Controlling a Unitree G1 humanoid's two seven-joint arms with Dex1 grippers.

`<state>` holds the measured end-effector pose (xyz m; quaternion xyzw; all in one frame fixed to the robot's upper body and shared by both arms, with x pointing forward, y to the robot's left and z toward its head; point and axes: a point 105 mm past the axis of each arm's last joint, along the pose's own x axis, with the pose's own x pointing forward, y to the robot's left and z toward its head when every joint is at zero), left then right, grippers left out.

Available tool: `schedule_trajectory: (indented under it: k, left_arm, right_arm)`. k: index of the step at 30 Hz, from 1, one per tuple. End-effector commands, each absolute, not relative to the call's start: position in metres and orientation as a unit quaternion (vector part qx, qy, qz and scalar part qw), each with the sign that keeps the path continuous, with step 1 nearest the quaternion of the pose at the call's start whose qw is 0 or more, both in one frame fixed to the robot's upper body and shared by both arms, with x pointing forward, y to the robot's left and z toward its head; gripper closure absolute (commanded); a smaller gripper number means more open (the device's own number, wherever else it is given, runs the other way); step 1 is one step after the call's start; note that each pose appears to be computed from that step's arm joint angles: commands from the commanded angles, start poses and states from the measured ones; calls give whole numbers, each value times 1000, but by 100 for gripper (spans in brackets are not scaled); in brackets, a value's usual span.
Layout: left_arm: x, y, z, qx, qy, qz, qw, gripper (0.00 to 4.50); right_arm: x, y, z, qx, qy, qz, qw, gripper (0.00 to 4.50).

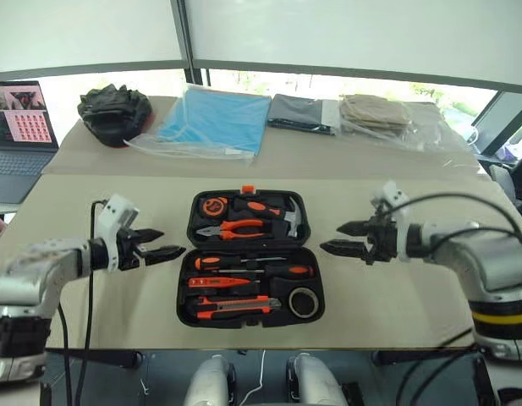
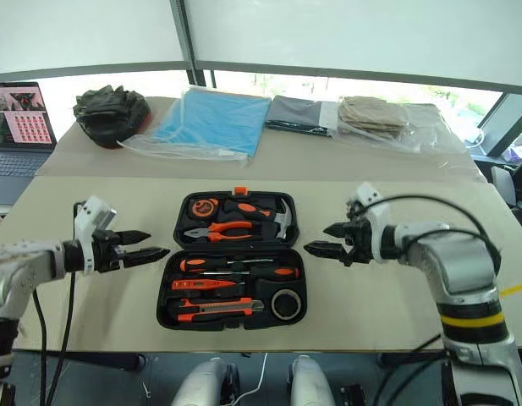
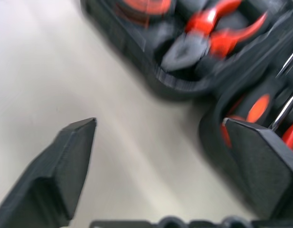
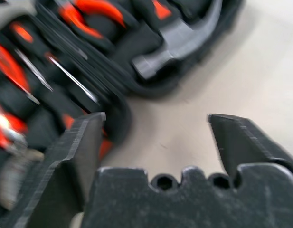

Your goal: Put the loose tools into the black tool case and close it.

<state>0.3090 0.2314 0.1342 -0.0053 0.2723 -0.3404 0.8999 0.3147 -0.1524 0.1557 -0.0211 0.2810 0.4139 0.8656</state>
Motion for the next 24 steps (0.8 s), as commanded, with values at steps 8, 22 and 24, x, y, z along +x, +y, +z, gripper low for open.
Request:
schedule_trajectory:
  k: [8,22,24]
  left_arm:
    - [336,221,126,-39,322,-222,919,0]
    - [332,206,105,-63,340,-229,910,53]
    - [333,205,105,-69,337,-228,911,114]
  right_arm:
    - [356,-134,147,1,340,319,885,2]
    - [365,-126,119,-17,383,287,878,313]
    - [366,-127,116,-13,389,279,878,385]
